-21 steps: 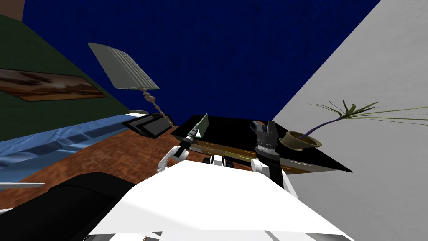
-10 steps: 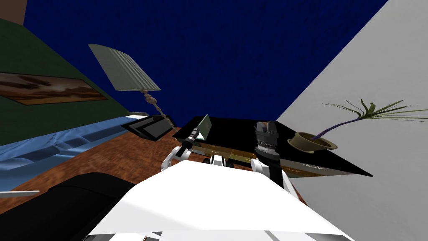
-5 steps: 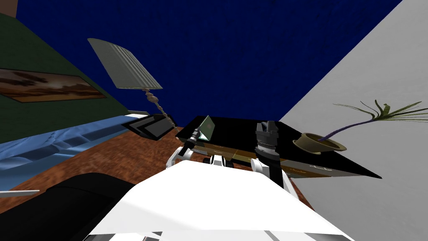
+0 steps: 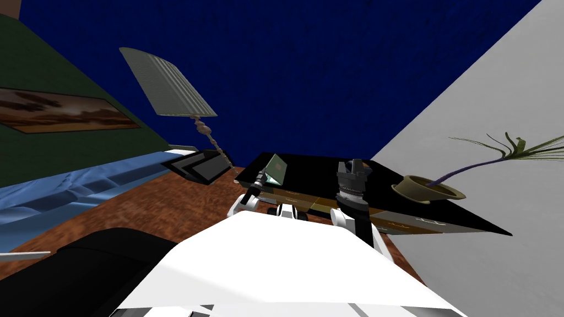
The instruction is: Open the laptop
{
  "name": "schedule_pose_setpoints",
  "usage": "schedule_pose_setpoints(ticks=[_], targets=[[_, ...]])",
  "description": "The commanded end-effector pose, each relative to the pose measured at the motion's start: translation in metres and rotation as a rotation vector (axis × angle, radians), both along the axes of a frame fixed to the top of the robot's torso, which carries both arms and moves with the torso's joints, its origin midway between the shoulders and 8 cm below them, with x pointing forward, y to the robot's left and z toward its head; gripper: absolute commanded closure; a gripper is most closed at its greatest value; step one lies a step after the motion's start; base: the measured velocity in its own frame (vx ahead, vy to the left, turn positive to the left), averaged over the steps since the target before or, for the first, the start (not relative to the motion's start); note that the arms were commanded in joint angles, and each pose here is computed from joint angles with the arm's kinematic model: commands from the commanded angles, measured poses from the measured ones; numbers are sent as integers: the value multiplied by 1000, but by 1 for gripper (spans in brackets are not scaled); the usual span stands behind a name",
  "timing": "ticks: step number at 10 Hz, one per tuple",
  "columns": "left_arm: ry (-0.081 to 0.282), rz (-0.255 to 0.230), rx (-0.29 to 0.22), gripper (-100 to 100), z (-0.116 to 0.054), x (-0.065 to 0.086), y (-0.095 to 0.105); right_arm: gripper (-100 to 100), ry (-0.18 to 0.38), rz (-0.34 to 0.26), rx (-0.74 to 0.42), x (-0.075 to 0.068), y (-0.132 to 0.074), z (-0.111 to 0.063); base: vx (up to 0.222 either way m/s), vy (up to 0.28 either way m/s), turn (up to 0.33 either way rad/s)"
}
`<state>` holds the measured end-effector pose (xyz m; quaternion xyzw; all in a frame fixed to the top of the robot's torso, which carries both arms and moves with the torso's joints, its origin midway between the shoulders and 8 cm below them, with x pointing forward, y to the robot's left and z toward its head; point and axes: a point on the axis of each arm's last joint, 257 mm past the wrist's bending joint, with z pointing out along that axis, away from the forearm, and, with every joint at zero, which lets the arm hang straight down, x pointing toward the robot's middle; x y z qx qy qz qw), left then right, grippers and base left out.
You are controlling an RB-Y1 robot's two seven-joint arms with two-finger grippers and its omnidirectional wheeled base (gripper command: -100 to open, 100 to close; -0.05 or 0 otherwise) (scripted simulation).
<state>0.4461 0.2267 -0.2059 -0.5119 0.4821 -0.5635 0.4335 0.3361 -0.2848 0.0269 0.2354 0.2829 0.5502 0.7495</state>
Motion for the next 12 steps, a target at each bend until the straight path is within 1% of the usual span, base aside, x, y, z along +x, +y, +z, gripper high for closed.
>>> schedule_pose_setpoints(ticks=[1, 4, 5, 12], targets=[[8, 1, -46, 100, -7, 3, -3, 0, 0, 0, 0, 0, 0, 0, -3, 48, -9], [18, -1, -179, 100, -29, 1, -15, 0, 0, 0, 0, 0, 0, 0, 8, 75, -19], [23, -1, -149, -100, -22, -2, -10, 0, 0, 0, 0, 0, 0, 0, 16, 38, 1], [23, -9, -147, -100, 17, -19, -7, 0, 0, 0, 0, 0, 0, 0, 27, -18, 15]])
